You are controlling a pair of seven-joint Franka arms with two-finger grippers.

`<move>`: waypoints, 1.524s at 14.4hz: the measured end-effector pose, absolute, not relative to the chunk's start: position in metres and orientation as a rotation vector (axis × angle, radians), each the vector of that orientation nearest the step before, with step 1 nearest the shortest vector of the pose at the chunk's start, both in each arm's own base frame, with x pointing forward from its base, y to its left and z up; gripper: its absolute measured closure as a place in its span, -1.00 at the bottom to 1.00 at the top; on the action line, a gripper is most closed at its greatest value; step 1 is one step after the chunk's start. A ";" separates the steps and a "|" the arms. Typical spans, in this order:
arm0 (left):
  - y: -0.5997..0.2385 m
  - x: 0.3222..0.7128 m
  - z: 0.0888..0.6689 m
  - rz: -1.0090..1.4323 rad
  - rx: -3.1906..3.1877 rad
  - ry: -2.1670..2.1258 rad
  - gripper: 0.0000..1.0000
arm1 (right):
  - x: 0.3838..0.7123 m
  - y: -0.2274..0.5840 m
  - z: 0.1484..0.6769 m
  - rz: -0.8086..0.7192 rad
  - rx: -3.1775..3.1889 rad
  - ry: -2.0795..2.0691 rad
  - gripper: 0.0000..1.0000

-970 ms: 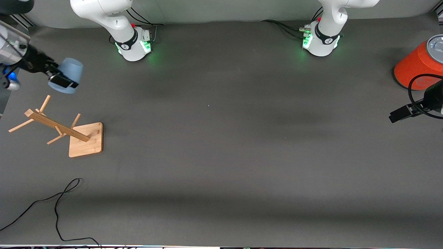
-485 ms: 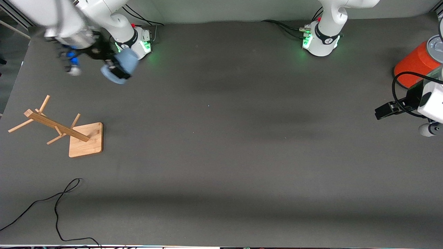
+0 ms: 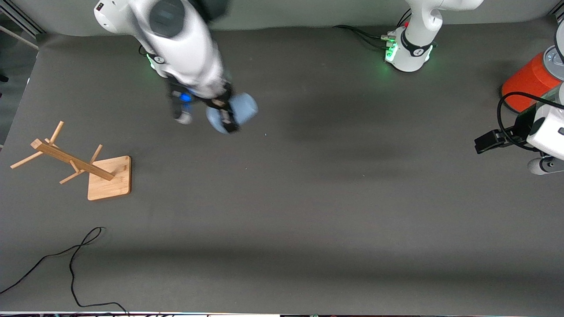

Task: Rotate and upright cup with both arms
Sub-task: 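Carry the blue cup with the right gripper to the table center, then lower the cup onto its side and open the right gripper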

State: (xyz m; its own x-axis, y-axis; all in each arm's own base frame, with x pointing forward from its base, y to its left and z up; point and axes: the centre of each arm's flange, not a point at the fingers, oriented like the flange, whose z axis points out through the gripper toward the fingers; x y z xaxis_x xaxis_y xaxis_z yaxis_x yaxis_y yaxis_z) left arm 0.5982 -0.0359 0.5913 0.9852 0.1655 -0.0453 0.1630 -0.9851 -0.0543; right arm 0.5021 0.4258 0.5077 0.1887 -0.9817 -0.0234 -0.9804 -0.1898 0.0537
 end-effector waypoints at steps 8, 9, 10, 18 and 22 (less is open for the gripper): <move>-0.032 0.598 0.583 0.105 -3.075 -0.262 -1.00 | 0.494 0.564 0.364 0.004 2.206 -2.119 -0.61; -0.032 0.598 0.583 0.106 -3.075 -0.262 -1.00 | 0.491 0.572 0.345 0.014 2.189 -2.128 -0.61; -0.032 0.598 0.583 0.106 -3.075 -0.262 -1.00 | 0.486 0.581 0.327 0.029 2.173 -2.136 -0.61; -0.033 0.599 0.580 0.118 -3.073 -0.261 -1.00 | 0.473 0.602 0.206 0.120 2.079 -2.226 -0.61; -0.033 0.599 0.580 0.118 -3.072 -0.262 -1.00 | 0.475 0.602 0.188 0.139 2.061 -2.256 -0.62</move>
